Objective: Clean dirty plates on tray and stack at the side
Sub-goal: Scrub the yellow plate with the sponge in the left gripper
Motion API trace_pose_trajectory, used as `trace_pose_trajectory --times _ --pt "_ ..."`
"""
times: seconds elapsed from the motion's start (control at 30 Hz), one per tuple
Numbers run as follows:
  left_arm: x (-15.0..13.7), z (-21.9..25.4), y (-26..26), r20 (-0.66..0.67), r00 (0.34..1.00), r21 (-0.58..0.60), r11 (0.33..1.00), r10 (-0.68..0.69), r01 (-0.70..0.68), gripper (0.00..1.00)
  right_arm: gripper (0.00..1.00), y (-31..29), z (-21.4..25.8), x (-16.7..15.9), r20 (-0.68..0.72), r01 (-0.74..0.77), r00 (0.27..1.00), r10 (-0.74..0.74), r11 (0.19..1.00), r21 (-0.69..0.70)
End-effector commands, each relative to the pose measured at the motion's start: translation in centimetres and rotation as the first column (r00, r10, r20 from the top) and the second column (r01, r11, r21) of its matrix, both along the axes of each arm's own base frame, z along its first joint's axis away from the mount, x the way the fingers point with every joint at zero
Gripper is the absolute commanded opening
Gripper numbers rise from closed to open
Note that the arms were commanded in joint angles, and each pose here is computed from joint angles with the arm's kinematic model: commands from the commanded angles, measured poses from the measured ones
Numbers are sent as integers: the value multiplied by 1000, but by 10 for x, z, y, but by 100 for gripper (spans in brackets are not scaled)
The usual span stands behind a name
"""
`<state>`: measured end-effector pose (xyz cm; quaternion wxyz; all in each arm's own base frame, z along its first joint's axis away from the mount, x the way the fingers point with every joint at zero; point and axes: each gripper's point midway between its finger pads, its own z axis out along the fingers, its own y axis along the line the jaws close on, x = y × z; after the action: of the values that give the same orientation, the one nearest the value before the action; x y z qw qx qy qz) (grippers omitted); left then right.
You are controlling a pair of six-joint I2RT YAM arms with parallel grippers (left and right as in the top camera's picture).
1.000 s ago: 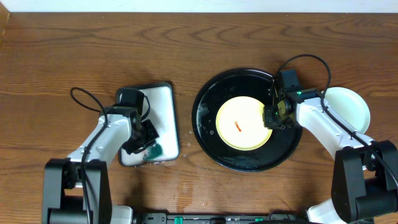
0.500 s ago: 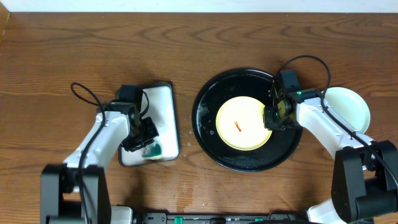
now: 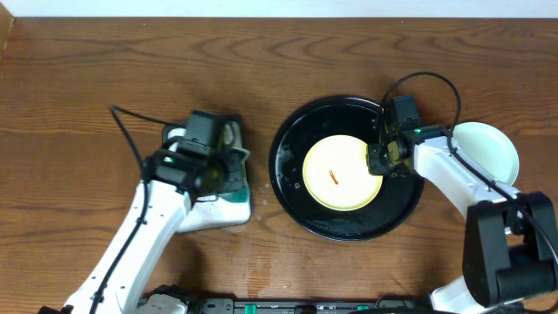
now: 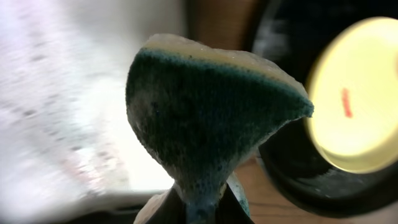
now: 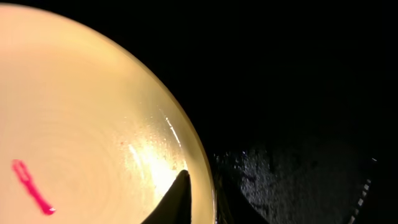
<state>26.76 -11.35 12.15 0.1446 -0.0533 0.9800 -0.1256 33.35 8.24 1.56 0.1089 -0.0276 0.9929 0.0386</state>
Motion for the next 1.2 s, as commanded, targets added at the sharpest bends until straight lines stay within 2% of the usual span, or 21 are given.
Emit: trace_pose_trajectory --times 0.0,0.07,0.17,0.27,0.47,0.6,0.8,0.97,1.07,1.17 --pt "2 9 -23 33 999 -25 999 -35 35 7 20 -1 -17 -7 -43 -41 998 40 999 -15" --pt "2 9 -37 45 997 -39 998 -57 58 7 18 -2 -24 -5 -48 -40 998 39 999 -16" --pt "3 10 -56 63 996 -70 995 -65 69 7 1 -6 -35 -8 -78 -30 997 28 999 -19" --pt "4 9 -79 85 991 -99 988 -107 115 8 1 -2 -36 -16 -119 -13 993 16 1000 23" --pt "8 -12 -127 69 989 -163 976 -132 142 7 1 1 -36 -33 -206 144 970 -132 989 43" --pt "13 -34 -169 60 982 -253 949 -180 190 7 1 5 -36 -37 -216 133 969 -122 990 41" --pt "27 -70 -200 32 990 -322 936 -137 140 7 1 9 -36 -38 -218 119 970 -107 992 40" --pt "29 -102 -218 -41 991 -390 915 -128 102 7 1 13 -36 -39 -216 103 972 -92 994 41" --pt "22 -125 -216 -109 986 -379 922 -124 74 8 1 14 -36 -39 -214 103 973 -91 994 41" --pt "15 -146 -192 -191 979 -293 956 -74 15 7 1 13 -36 -40 -218 103 972 -92 994 40"
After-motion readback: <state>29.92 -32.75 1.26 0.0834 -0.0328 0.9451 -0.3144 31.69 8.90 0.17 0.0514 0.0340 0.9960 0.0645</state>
